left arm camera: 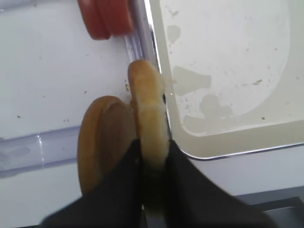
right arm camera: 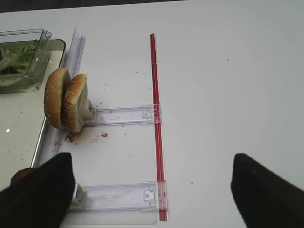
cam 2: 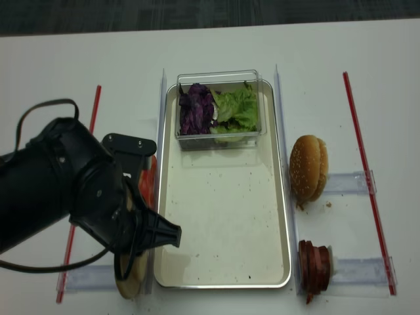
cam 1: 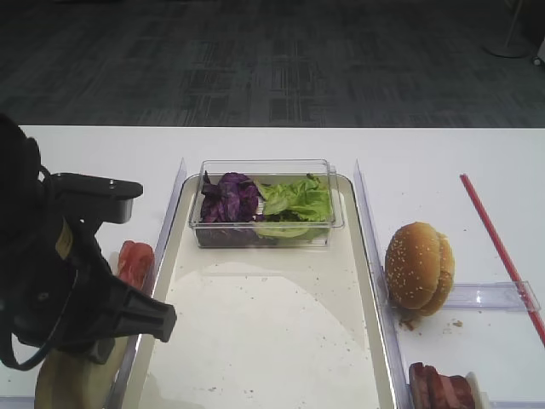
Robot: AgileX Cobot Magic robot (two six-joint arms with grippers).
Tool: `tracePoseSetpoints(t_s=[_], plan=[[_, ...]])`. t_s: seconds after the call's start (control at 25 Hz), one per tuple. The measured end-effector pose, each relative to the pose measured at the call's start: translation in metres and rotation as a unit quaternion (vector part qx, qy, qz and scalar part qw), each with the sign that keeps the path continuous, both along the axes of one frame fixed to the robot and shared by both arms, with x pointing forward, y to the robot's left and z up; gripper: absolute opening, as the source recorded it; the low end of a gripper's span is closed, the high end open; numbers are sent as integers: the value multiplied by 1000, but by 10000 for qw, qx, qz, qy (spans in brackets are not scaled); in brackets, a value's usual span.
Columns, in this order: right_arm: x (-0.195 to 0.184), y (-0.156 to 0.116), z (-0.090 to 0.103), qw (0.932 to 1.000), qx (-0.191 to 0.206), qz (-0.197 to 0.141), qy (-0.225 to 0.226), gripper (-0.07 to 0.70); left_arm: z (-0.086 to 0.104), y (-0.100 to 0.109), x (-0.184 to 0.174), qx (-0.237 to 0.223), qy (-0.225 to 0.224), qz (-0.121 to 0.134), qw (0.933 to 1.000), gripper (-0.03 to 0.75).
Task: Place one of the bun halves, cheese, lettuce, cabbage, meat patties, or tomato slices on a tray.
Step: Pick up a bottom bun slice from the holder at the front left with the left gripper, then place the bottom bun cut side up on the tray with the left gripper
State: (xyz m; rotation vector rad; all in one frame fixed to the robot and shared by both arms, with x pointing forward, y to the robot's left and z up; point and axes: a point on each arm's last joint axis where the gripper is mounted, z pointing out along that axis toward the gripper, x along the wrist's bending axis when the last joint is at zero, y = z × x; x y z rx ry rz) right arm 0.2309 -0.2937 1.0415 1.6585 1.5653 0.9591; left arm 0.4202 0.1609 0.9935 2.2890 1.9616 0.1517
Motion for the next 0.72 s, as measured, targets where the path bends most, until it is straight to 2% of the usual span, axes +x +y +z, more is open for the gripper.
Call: tracePoseSetpoints(t_s=[0.32, 0.72], plan=[[0, 0, 0, 10000, 0, 0, 0, 678, 16, -4, 9, 4, -235, -83, 9997, 62], [0, 0, 0, 10000, 0, 0, 0, 678, 19, -4, 10, 44, -267, -107, 9996, 62]])
